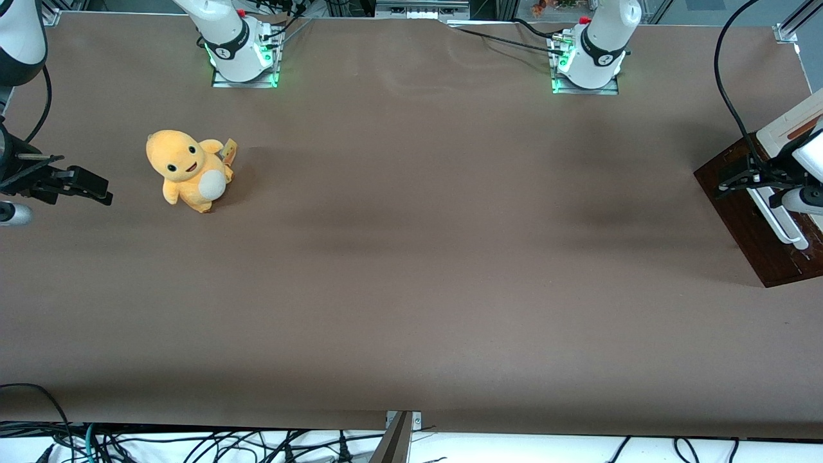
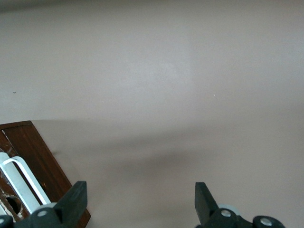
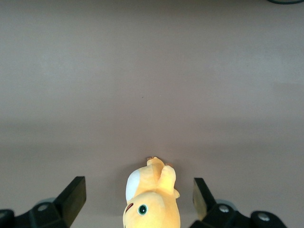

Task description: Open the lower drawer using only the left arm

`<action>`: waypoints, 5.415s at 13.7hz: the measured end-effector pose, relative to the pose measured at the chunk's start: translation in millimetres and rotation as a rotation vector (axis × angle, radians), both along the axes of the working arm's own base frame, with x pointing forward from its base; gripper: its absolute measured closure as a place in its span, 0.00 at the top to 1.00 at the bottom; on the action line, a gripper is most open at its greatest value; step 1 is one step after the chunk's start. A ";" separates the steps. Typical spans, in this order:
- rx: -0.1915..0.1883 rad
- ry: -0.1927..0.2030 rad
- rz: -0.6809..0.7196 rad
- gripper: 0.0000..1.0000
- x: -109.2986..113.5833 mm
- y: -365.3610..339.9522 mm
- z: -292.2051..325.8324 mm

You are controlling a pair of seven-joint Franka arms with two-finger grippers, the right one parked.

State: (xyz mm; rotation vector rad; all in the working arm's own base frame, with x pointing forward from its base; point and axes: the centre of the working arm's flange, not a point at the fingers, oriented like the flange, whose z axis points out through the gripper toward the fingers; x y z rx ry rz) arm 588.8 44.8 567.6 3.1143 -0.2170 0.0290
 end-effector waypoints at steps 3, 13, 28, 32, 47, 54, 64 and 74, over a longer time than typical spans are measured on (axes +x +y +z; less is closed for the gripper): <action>0.000 0.000 -0.002 1.00 0.1 -1.1 0.0; -0.002 0.042 0.067 1.00 7.7 -6.5 -22.7; 0.815 0.505 0.184 1.00 27.6 49.1 -274.5; 1.086 0.555 0.145 1.00 23.5 72.5 -333.7; 1.332 0.550 0.131 0.28 14.7 116.7 -393.8; 1.359 0.517 0.101 0.27 20.2 80.3 -398.1; 1.356 0.494 0.050 0.30 25.1 29.7 -399.8; 0.844 0.452 0.324 1.00 76.1 -42.3 -329.9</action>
